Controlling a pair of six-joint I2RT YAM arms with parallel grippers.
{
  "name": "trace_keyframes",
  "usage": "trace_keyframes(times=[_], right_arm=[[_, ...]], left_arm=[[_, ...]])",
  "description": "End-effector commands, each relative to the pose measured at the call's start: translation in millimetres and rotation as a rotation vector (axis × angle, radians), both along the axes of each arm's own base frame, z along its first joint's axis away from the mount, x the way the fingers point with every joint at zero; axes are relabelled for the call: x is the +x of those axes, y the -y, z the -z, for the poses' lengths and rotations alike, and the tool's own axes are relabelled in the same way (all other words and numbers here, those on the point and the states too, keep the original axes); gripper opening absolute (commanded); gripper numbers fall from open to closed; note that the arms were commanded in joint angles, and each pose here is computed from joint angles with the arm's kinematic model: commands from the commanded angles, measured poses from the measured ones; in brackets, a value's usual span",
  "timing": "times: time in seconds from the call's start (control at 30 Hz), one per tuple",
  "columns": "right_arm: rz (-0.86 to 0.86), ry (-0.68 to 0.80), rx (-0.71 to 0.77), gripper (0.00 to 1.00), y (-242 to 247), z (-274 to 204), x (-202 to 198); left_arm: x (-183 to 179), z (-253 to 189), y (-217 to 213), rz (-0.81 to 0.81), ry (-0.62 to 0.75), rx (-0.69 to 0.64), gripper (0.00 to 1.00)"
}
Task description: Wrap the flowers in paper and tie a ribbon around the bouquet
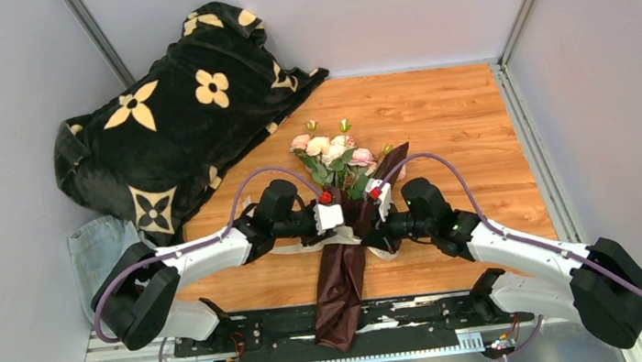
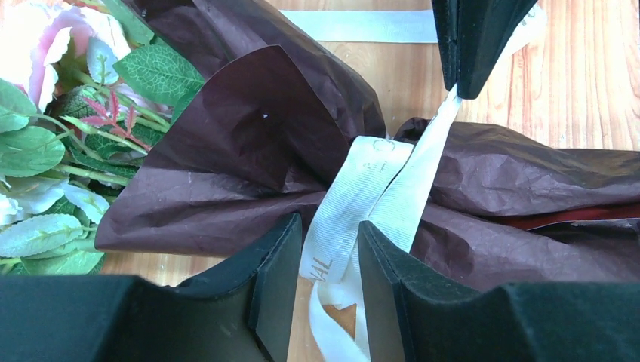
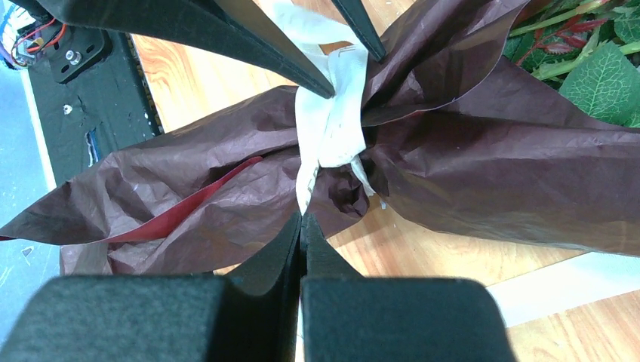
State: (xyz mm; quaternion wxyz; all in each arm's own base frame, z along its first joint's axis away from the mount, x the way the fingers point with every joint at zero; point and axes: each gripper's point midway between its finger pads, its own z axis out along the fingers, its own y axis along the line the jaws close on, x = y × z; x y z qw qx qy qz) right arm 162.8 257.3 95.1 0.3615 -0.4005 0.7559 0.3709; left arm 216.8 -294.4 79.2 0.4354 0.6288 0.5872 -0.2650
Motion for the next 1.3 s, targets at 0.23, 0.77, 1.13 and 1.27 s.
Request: trace_keyframes(times=[0.23, 0.77, 1.13, 1.27], right_arm=[[-0.026, -0.015, 0.005, 0.0, 0, 3, -10], [0.134, 0.082, 0.068, 0.0, -31, -3, 9], [0.279, 0.146, 0.079, 0.0, -38, -7, 52], [0.327, 0.147, 0.132, 0.0, -31, -16, 64]], left_arm=[[-2, -16, 11, 0.017, 0.001, -0.035, 0.13], [-13, -42, 20, -0.08, -0.194, -0.155, 0.0], [-15, -45, 19, -0.108, -0.23, -0.181, 0.0], [-19, -41, 17, -0.092, -0.234, -0.173, 0.0]])
